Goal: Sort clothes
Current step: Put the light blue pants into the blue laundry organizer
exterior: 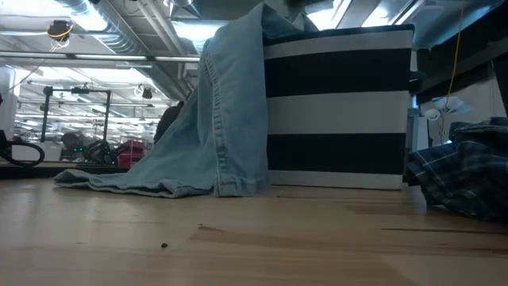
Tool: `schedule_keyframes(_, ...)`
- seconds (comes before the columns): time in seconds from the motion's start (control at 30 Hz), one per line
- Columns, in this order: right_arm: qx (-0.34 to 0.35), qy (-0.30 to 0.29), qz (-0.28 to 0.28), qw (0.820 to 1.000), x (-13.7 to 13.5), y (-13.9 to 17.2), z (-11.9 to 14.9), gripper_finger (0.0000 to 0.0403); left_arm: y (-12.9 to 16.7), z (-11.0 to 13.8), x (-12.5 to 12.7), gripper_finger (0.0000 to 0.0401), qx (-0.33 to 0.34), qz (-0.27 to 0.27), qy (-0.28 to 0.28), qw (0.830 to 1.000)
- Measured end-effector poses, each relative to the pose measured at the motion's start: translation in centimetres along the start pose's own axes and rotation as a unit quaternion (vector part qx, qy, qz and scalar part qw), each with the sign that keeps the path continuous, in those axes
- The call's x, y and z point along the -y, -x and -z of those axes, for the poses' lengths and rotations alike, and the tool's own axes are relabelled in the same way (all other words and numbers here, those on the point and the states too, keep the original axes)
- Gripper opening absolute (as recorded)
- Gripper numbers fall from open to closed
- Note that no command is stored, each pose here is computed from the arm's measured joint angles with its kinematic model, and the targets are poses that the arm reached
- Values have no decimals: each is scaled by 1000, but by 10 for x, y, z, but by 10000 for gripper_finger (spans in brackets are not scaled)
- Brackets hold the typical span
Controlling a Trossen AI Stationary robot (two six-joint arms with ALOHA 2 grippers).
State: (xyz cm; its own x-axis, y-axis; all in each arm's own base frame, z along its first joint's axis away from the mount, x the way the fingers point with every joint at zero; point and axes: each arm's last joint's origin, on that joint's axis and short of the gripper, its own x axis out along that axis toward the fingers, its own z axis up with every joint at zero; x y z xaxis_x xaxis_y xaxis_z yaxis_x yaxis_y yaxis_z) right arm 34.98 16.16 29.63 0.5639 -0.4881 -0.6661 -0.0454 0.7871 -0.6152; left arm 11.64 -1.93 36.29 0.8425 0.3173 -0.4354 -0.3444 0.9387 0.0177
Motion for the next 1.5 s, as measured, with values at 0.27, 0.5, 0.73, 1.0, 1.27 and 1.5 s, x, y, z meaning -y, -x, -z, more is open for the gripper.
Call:
schedule_keyframes(0.27, -80, 70, 53, 993, -47, -68, 34, 271, 0, 0, 0, 158, 2, 1, -1, 1000)
schedule_keyframes(0.5, -113, 88, 80, 986, -48, -129, 40, 271, 0, 0, 0, 158, 2, 1, -2, 1000)
schedule_keyframes(0.73, -83, 49, 87, 991, -37, -176, 32, 271, 0, 0, 0, 158, 2, 1, -2, 1000)
schedule_keyframes(1.0, 1, 41, 83, 996, -19, -200, 14, 271, 0, 0, 0, 158, 2, 1, -9, 1000)
schedule_keyframes(1.27, 86, 69, 125, 986, 9, -187, -27, 271, 0, 0, 0, 158, 2, 1, -9, 1000)
schedule_keyframes(1.5, 124, 90, 193, 969, 54, -147, -77, 271, 0, 0, 0, 158, 0, 0, -9, 1000)
